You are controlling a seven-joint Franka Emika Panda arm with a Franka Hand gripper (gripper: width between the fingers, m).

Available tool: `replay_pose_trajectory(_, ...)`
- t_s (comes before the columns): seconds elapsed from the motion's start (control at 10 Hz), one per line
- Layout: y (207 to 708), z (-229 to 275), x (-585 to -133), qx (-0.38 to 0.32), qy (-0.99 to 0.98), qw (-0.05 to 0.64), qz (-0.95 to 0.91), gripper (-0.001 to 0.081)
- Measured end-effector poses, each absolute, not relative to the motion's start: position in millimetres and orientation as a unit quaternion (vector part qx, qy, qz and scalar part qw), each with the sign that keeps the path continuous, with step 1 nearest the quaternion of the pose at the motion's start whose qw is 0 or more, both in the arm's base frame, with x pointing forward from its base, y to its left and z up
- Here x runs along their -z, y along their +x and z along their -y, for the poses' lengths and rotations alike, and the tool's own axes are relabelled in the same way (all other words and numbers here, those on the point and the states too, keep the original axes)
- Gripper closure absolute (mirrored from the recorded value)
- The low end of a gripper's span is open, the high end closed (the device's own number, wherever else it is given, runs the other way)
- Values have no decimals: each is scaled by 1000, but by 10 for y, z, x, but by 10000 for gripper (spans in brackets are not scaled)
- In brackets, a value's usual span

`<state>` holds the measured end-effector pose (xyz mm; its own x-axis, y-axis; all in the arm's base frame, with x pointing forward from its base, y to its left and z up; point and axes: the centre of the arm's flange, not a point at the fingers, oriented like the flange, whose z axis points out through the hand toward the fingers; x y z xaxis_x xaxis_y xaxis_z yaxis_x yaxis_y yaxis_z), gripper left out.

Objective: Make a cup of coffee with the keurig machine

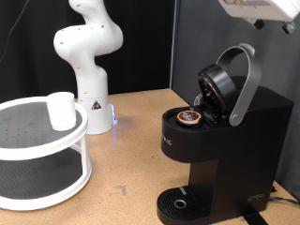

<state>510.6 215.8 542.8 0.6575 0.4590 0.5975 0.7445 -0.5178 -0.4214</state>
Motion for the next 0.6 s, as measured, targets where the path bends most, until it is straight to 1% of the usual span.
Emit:
replay_pose_trajectory(0.1, 5113, -2184, -5393, 209, -845, 338, 357, 6)
replay_pose_trajectory(0.3, 5120, -2188, -5370, 207, -846, 338, 357, 271)
replay_pose_trajectory(0.4, 5120, -2181, -5360, 204, -846, 338, 358, 271)
replay_pose_trajectory(0.5, 5122, -2160, -5345, 200, -847, 335, 360, 406)
replay_pose_trajectory(0.6, 5115, -2129, -5320, 190, -848, 334, 365, 406)
